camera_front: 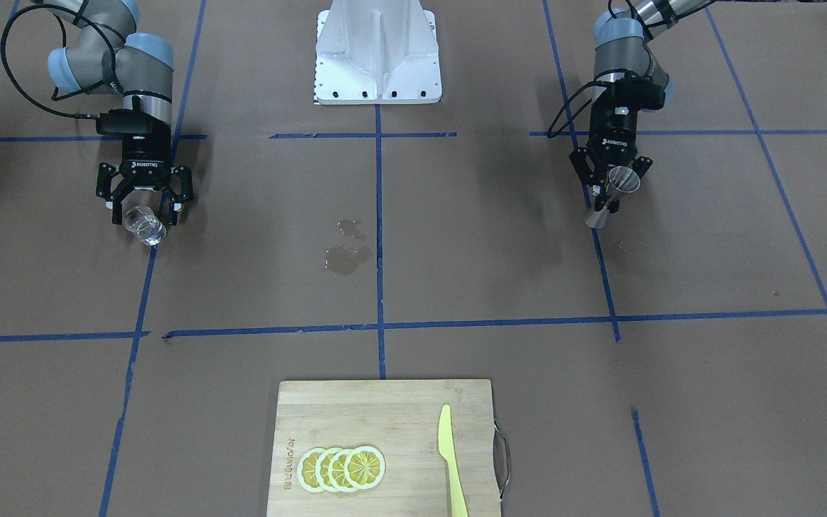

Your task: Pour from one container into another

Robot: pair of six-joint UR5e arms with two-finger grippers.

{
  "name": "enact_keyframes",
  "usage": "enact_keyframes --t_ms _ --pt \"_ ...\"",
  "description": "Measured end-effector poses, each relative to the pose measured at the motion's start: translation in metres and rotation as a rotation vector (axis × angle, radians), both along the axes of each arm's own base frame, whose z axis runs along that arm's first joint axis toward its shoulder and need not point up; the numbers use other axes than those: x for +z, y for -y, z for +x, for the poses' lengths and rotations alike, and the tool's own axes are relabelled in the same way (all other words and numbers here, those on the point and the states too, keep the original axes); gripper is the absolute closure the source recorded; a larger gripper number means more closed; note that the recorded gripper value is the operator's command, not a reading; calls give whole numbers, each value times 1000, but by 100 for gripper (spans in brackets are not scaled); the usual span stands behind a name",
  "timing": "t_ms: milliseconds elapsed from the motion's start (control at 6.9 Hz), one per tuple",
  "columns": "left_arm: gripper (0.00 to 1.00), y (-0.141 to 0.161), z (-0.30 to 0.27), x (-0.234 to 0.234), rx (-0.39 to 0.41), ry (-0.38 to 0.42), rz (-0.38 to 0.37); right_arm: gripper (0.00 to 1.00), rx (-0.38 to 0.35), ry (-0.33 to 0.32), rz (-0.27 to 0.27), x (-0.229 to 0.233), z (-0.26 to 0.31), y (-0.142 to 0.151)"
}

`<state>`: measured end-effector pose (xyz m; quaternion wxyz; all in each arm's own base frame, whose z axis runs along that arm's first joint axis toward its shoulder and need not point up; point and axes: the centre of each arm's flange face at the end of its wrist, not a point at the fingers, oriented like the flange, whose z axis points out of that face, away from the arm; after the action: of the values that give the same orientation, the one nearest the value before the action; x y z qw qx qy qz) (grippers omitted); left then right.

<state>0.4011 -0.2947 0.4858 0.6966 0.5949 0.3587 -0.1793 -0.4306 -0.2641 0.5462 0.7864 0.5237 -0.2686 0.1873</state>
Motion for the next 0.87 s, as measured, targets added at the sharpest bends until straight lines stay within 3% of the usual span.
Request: enact_keyframes --t_ms 290,579,869 --pt "100 0 0 0 0 1 0 4 -1 3 -5 -4 -3 4" --pt "100 0 -1 0 -1 1 0 14 4 2 -7 -3 -4 8" --pt "100 0 -1 0 -1 1 0 44 5 4 -12 -1 -4 9"
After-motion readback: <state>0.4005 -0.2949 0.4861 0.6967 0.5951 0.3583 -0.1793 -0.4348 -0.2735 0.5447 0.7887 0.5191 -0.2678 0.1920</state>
